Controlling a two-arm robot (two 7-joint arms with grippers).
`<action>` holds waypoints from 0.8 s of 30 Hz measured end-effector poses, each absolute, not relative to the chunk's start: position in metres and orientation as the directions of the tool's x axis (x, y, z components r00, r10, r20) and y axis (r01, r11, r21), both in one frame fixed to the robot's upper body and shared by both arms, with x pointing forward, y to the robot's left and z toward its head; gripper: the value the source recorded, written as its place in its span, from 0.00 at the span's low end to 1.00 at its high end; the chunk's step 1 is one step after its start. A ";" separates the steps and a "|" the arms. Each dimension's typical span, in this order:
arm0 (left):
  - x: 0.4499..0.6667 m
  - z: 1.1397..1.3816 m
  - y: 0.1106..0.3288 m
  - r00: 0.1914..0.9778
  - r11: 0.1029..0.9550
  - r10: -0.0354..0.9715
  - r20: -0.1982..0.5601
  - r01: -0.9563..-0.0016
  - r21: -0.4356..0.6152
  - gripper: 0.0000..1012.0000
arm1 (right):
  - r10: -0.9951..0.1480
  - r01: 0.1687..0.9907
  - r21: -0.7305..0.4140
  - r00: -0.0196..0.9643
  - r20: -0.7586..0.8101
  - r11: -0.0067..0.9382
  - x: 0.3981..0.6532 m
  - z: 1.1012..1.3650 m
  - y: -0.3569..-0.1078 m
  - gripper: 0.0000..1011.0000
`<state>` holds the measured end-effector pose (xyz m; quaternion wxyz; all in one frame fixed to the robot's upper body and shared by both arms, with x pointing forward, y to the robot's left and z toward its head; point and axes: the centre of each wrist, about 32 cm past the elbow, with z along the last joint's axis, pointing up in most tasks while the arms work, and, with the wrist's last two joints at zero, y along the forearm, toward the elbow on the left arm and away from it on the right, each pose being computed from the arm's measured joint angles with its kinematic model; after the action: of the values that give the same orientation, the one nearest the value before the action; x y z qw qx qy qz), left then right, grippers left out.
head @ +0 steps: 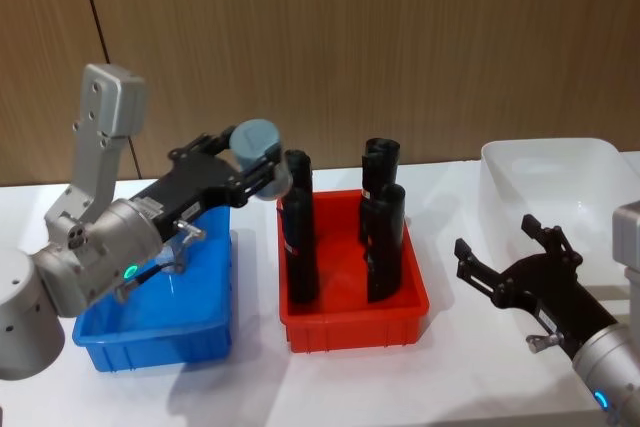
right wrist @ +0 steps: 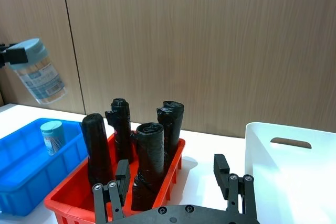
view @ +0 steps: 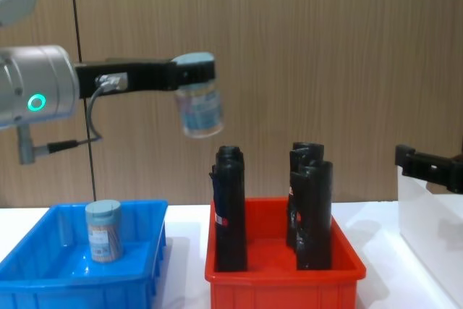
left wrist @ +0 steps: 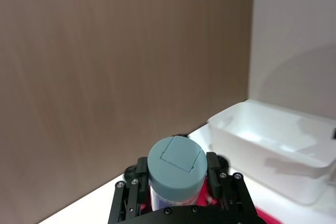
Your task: Pick the cotton swabs from the blue box and place them into the white box.
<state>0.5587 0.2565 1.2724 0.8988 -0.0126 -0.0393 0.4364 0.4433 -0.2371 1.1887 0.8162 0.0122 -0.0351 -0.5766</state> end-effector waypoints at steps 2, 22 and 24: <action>0.561 1.274 0.254 0.645 0.647 0.763 0.048 -0.759 -0.071 0.66 | -0.942 0.940 0.060 0.333 0.043 0.335 0.443 1.189 -0.237 0.99; 0.587 1.280 0.232 0.783 0.773 0.616 -0.085 -0.622 -0.126 0.66 | -0.942 0.940 0.060 0.333 0.043 0.335 0.443 1.189 -0.237 0.99; 0.591 1.283 0.229 0.790 0.780 0.606 -0.093 -0.613 -0.125 0.66 | -0.942 0.940 0.060 0.333 0.043 0.335 0.443 1.189 -0.237 0.99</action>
<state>0.5913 0.2288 1.2826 0.9432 -0.0744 0.0237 0.3230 0.4433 -0.2371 1.1887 0.8162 0.0122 -0.0351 -0.5766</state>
